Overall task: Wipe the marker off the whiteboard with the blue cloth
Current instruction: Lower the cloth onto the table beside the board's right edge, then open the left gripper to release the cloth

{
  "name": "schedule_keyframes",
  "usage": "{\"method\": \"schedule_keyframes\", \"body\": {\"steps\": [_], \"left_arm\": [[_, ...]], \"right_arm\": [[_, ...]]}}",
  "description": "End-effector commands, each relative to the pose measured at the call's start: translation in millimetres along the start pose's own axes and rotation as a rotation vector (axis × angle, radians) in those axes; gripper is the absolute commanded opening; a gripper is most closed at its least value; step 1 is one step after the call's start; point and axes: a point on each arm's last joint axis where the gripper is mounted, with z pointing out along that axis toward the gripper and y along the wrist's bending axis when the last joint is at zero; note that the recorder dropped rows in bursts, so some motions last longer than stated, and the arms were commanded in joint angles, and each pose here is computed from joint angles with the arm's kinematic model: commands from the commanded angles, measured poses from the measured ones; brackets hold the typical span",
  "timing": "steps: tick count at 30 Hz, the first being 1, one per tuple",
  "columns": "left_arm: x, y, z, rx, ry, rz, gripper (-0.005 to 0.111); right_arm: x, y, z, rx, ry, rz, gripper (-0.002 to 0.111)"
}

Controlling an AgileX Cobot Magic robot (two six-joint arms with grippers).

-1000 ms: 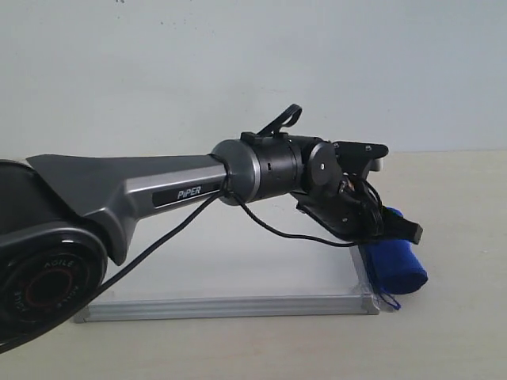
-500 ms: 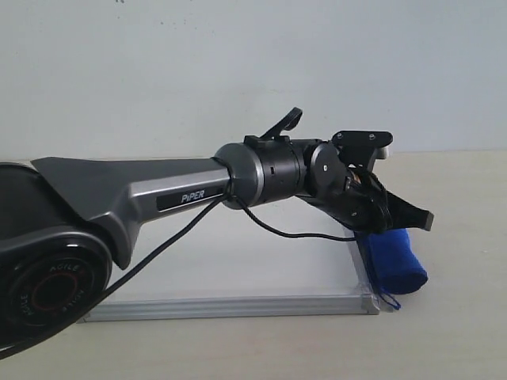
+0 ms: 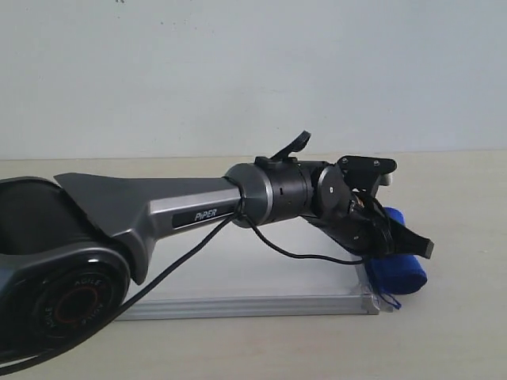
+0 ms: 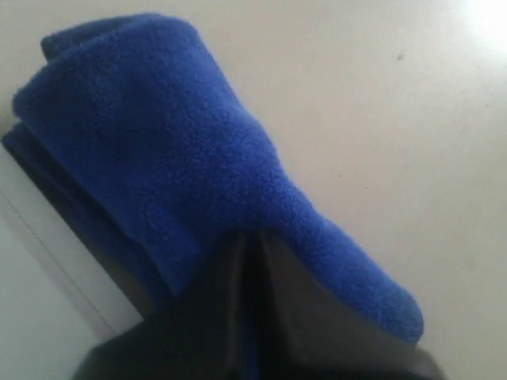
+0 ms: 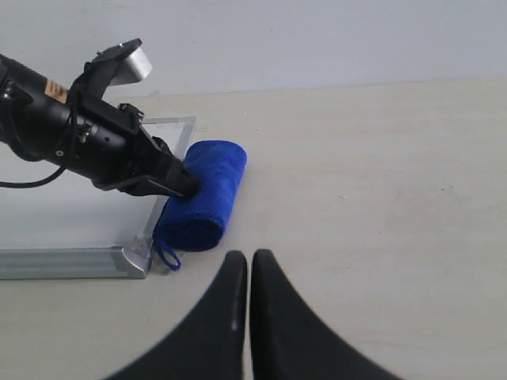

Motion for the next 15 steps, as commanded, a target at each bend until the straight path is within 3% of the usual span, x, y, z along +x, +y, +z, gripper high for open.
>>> {"method": "schedule_keyframes", "body": {"steps": [1, 4, 7, 11, 15], "left_arm": [[15.6, 1.2, 12.2, 0.003, 0.073, 0.005, 0.004], [19.9, 1.4, 13.2, 0.006, 0.111, 0.004, 0.004], [9.0, -2.5, 1.4, 0.013, 0.085, 0.009, 0.004], [-19.2, -16.1, -33.7, 0.034, 0.015, 0.029, 0.004], [-31.6, -18.2, -68.1, 0.031, 0.081, 0.103, 0.004]], "right_arm": [[-1.1, 0.1, -0.5, -0.001, -0.012, -0.002, 0.001], [-1.1, 0.1, -0.5, -0.001, -0.012, -0.002, 0.001], [-1.1, 0.1, -0.5, -0.001, -0.012, -0.002, 0.001], [-1.1, 0.1, -0.5, -0.001, -0.012, -0.002, 0.001], [-1.1, 0.1, -0.5, -0.001, -0.012, -0.002, 0.001]]}}
